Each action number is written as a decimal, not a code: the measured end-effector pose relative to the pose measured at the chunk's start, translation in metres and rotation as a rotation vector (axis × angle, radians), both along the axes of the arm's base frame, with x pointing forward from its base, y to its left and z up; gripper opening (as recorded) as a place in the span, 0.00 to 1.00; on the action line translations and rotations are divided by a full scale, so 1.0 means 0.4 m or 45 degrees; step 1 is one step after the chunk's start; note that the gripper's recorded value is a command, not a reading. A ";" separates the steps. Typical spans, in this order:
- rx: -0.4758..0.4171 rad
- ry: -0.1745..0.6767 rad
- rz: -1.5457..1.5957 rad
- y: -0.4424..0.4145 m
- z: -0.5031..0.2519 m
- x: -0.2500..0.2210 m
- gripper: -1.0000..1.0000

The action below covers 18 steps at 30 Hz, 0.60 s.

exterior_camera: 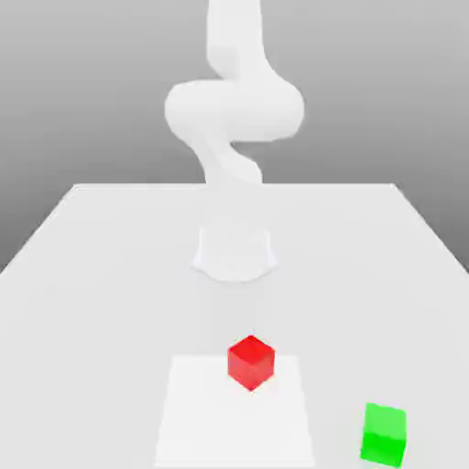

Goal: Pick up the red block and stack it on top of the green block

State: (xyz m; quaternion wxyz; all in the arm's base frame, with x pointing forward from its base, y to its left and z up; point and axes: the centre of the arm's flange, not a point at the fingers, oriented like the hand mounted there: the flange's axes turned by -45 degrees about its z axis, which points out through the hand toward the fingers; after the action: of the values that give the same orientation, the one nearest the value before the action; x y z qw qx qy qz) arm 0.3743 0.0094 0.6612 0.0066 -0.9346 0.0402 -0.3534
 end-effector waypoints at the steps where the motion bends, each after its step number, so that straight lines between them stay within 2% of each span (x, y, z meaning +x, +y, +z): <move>1: 0.021 0.047 -0.038 0.009 -0.062 0.029 0.50; 5: 0.101 0.230 -0.195 0.029 -0.310 0.105 0.50; 9: 0.179 0.411 -0.369 0.034 -0.561 0.121 0.50; 13: 0.257 0.601 -0.571 0.034 -0.813 0.075 0.50; 18: 0.346 0.838 -0.845 0.038 -1.114 -0.050 0.50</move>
State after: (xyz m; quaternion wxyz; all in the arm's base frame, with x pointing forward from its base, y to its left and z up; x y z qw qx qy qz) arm 0.3543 0.0246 0.2154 0.0024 -0.9241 0.3819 -0.0139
